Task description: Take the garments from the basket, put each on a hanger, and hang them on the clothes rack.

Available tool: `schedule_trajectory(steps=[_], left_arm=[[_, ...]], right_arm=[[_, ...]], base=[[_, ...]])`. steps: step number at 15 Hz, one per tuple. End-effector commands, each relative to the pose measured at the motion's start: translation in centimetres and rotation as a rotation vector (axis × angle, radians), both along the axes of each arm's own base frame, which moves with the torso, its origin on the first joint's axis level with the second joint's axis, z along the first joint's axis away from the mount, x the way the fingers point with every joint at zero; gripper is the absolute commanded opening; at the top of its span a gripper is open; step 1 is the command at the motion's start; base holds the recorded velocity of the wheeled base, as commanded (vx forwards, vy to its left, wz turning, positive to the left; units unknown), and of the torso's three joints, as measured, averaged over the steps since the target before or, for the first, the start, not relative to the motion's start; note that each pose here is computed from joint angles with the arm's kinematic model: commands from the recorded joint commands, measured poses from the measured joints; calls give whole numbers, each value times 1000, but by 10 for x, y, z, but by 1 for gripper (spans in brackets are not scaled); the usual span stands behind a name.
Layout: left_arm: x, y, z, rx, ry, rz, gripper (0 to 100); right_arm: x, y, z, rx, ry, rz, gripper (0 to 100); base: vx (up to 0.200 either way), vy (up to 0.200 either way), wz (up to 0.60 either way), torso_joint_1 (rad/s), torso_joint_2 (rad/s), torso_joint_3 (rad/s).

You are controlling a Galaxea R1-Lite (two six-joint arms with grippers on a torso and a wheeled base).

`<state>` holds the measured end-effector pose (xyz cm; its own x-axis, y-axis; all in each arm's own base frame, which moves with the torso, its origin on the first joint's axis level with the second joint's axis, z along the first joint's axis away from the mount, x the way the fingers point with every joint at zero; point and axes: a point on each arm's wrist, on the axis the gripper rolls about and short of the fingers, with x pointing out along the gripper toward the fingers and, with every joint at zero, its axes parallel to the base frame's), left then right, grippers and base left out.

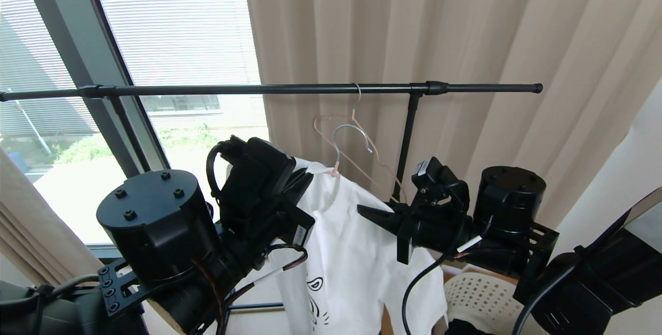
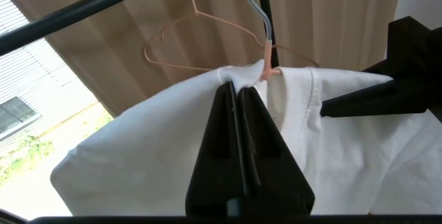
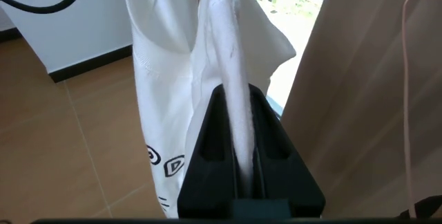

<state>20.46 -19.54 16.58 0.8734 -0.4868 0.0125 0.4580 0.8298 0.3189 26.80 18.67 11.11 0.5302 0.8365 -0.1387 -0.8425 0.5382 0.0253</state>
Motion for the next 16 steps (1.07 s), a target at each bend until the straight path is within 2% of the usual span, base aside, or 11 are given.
schedule_trajectory(steps=[1,2,10,14,16], left_arm=[[-1,1,1,1,-1,2,0],[-1,1,0,3,-1,1,100],[-6,4,-2,1,11,-21,100],[-15,14,-12,9,56,-51,100],[-17,15,-12,-12,75,-87,100]], right_arm=[[-5,-3,8,13,-22,2,0],[-5,-3,11,21,-34,2,0],[-1,-8,15,30,-48,-18,0],[4,-14,14,30,-45,-38,0],[4,-14,14,31,-48,-37,0]], base=[[0,0,0,0,0,0],[0,0,0,0,0,0],[0,0,0,0,0,0],[0,0,0,0,0,0],[0,0,0,0,0,0]])
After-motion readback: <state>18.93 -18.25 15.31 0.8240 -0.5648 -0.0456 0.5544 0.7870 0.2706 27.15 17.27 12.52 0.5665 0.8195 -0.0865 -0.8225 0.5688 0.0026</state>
